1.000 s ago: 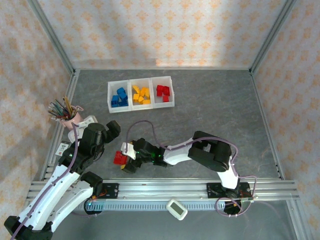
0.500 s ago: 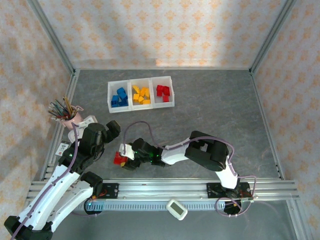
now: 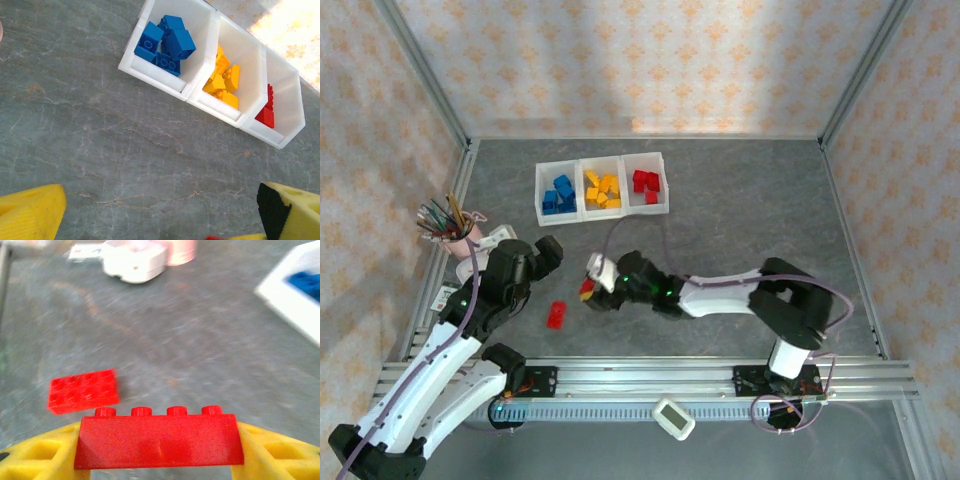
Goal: Sort the legos into containers by color
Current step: Place the lego in the container, then pick up the lego from the bottom-left of the table.
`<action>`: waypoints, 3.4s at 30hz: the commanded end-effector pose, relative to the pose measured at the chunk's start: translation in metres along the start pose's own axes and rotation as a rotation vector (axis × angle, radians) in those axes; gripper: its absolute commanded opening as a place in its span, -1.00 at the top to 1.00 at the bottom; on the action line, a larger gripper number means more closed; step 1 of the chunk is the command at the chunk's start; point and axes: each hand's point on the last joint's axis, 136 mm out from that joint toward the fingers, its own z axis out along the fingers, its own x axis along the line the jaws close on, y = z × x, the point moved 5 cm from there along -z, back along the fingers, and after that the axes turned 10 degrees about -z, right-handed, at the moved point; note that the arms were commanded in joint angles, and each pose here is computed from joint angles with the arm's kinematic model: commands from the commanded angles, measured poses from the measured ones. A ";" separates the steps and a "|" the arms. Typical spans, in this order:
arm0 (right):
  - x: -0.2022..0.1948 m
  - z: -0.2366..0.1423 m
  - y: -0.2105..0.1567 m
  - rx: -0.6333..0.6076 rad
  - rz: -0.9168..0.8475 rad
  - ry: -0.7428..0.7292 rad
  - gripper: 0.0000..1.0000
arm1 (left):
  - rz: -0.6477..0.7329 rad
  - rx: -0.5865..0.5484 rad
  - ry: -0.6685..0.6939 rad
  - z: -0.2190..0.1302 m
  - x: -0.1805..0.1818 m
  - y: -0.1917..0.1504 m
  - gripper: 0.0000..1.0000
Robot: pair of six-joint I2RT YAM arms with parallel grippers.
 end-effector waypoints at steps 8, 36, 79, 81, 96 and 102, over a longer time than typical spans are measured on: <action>-0.167 -0.048 -0.012 0.076 0.323 -0.430 -0.20 | 0.035 -0.007 -0.122 0.022 -0.042 0.009 -0.98; -0.250 -0.029 0.007 0.100 0.487 -0.584 -0.67 | 0.054 -0.055 -0.130 0.046 -0.065 0.019 -0.98; 0.081 0.110 -0.003 0.567 0.415 -0.345 -0.86 | -0.146 -0.248 0.053 -0.071 0.038 0.042 -0.98; 0.087 0.110 -0.008 0.598 0.391 -0.365 -0.85 | -0.149 -0.248 0.047 -0.071 0.038 0.042 -0.98; 0.091 0.076 -0.017 0.616 0.418 -0.374 -0.09 | -0.151 -0.219 0.030 -0.064 0.033 0.038 -0.98; 0.094 0.078 -0.018 0.626 0.431 -0.353 0.14 | -0.158 -0.214 0.011 -0.067 0.030 0.039 -0.99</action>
